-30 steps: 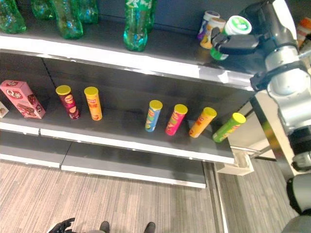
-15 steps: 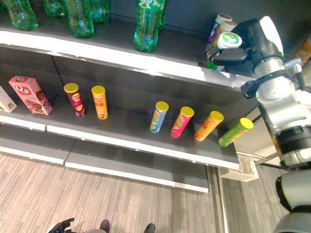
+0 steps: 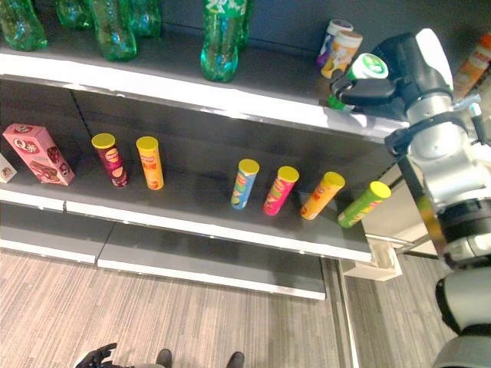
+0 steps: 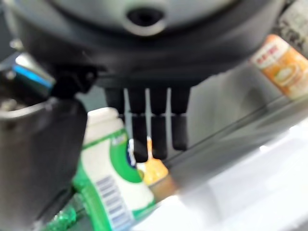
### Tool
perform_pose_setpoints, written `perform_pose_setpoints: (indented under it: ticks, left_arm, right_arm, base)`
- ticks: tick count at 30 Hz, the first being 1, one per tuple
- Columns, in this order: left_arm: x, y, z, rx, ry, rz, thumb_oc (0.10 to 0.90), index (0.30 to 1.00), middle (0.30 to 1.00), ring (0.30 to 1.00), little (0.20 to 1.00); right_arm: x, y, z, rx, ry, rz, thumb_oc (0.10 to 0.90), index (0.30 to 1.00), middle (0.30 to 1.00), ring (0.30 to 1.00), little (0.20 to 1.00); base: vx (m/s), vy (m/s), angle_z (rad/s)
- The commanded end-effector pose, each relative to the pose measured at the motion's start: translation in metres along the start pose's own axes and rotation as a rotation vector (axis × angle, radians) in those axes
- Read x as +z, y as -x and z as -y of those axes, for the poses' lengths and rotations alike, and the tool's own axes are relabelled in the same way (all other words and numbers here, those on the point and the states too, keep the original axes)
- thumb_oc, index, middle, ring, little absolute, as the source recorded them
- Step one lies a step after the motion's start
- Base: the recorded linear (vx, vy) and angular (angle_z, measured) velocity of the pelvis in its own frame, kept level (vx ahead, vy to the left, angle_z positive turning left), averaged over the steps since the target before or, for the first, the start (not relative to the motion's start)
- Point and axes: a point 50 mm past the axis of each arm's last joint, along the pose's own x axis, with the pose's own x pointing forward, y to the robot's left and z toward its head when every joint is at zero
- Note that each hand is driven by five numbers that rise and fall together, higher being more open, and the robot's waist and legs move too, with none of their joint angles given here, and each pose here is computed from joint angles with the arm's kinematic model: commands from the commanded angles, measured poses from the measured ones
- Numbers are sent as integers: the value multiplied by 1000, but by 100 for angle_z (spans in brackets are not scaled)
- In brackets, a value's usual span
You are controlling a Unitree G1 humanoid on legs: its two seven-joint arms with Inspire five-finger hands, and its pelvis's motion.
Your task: Put the goods on the table back onto the shelves and tidy them up.
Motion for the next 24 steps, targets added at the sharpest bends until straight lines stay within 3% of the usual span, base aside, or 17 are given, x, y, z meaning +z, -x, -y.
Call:
perform_pose_setpoints:
  ticks: [1,2,3,11,18,24]
  left_arm:
    - [7,-2,-16,40,-60,32,800,900,900,900,900]
    - [7,-2,-16,39,-59,32,800,900,900,900,900]
    - [6,-1,-16,39,-59,29,800,900,900,900,900]
    - [5,-1,-15,39,-61,21,800,900,900,900,900]
    - [6,-2,-14,44,-46,25,800,900,900,900,900]
    - [-4,0,-11,47,-15,-7,800,900,900,900,900]
  right_arm:
    - [33,-13,48,-169,23,98,400,300,300,300,300]
    - [34,-13,47,-172,17,98,624,636,636,636,636]
    - [34,-13,47,-174,11,101,800,900,900,900,900]
    - [34,-14,52,-202,33,92,800,900,900,900,900]
    - [44,-3,82,-310,51,158,800,900,900,900,900]
    - [66,52,117,-474,37,404,800,900,900,900,900]
  base:
    - [0,0,0]
    - [0,0,0]
    - [0,0,0]
    - [0,0,0]
    - [0,0,0]
    - [5,62,-6]
